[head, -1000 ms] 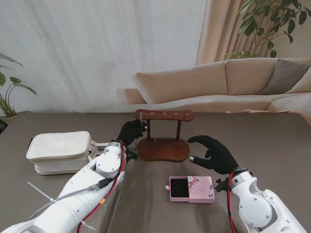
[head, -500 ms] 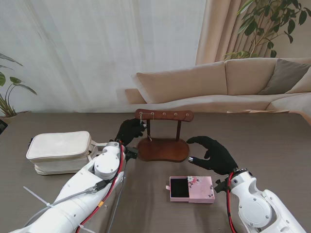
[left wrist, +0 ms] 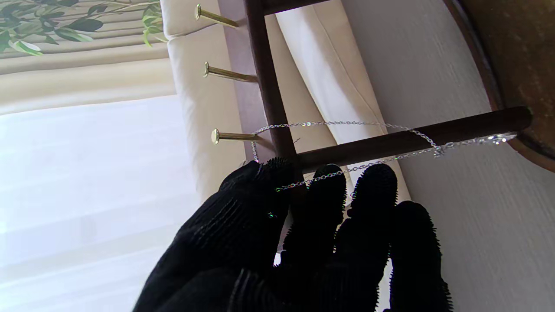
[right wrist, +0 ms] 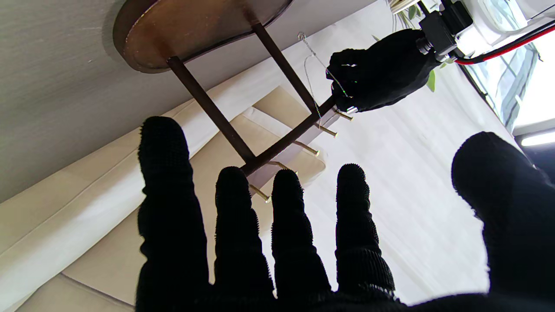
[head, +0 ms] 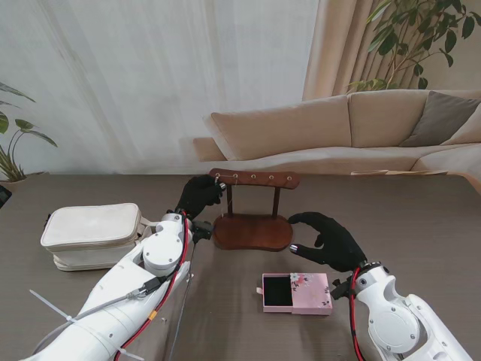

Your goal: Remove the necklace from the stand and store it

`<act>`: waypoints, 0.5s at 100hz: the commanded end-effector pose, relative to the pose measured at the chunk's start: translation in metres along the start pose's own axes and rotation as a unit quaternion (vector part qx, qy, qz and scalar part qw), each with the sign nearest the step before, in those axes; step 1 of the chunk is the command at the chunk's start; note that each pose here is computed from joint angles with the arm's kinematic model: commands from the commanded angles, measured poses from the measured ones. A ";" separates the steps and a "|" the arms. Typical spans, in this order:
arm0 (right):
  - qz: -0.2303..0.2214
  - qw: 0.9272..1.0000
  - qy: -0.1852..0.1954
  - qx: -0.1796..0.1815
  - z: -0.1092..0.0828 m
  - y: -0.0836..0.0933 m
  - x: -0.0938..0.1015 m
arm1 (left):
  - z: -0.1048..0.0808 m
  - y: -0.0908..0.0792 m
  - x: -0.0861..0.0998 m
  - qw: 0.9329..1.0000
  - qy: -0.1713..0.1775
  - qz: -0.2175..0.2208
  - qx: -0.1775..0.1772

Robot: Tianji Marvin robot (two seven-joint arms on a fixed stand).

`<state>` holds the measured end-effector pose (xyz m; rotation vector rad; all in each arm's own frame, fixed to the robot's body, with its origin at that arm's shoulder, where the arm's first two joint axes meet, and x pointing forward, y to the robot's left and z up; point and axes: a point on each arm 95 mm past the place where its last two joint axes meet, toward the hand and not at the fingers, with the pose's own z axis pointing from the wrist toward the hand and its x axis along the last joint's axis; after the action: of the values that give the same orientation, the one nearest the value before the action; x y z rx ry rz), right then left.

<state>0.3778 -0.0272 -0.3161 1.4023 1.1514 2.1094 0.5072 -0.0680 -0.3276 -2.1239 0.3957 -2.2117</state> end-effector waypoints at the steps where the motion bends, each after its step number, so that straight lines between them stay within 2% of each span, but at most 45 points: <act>1: 0.003 1.000 0.002 0.010 -0.001 -0.004 0.003 | 0.003 0.001 0.010 1.000 0.009 -0.008 -0.007; 50: 0.007 1.000 0.001 0.016 -0.002 -0.005 0.003 | 0.001 -0.001 0.024 1.000 0.023 -0.021 -0.004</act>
<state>0.3769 -0.0262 -0.3169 1.4172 1.1636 2.1110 0.5055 -0.0679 -0.3149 -2.1201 0.3571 -2.2498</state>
